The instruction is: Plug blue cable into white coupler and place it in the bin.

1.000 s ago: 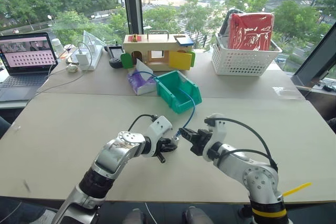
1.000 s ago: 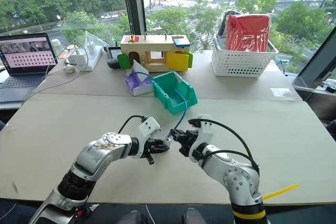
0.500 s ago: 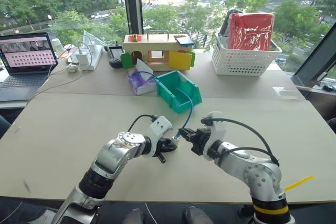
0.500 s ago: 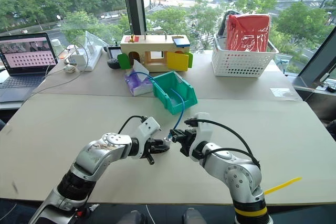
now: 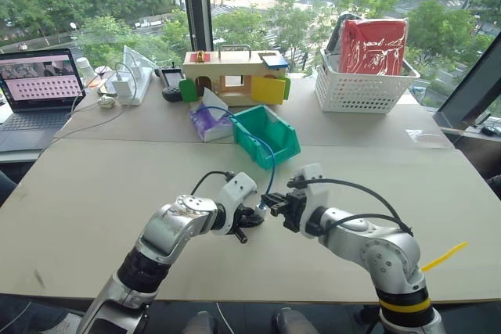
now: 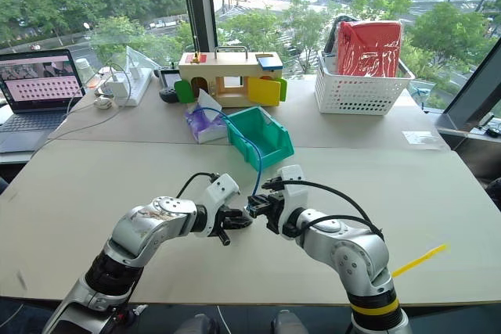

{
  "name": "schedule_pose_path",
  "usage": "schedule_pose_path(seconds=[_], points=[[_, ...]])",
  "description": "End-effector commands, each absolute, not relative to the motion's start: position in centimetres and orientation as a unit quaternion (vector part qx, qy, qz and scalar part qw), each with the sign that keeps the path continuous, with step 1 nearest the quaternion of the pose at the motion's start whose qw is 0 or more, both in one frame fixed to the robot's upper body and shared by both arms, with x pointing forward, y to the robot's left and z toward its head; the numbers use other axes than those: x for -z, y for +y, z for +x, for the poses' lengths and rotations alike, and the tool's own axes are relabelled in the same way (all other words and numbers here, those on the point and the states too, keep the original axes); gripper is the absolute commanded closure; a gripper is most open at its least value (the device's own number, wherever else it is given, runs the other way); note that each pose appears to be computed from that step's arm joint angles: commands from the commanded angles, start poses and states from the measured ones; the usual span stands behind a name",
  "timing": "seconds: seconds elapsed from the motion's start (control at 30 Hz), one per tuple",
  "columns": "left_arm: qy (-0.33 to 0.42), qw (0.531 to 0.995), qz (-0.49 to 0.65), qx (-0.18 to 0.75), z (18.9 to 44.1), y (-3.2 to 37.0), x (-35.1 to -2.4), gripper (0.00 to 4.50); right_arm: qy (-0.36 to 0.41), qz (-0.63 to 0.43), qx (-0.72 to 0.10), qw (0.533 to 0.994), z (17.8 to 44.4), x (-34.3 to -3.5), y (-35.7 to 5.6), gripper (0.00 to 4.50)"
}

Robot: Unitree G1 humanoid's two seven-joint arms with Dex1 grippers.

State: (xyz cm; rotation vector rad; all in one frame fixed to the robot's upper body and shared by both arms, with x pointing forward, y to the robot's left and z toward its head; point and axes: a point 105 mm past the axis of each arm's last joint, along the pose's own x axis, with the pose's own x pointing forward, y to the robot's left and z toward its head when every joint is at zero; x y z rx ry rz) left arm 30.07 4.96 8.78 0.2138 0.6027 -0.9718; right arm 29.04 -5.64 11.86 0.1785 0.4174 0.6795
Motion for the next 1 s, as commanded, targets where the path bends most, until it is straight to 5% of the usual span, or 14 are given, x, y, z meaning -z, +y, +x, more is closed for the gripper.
schedule_pose_path(seconds=[0.03,1.0], points=[[0.267,0.842,0.1,0.459,30.1,4.9,-9.8,3.89,0.286,0.074,-0.34,0.893,27.4,-8.2,-5.7,4.5],[0.263,0.847,0.091,0.453,30.3,4.3,-10.0,3.89,0.365,0.01,-0.347,0.864,25.6,-4.4,-7.8,4.5]])
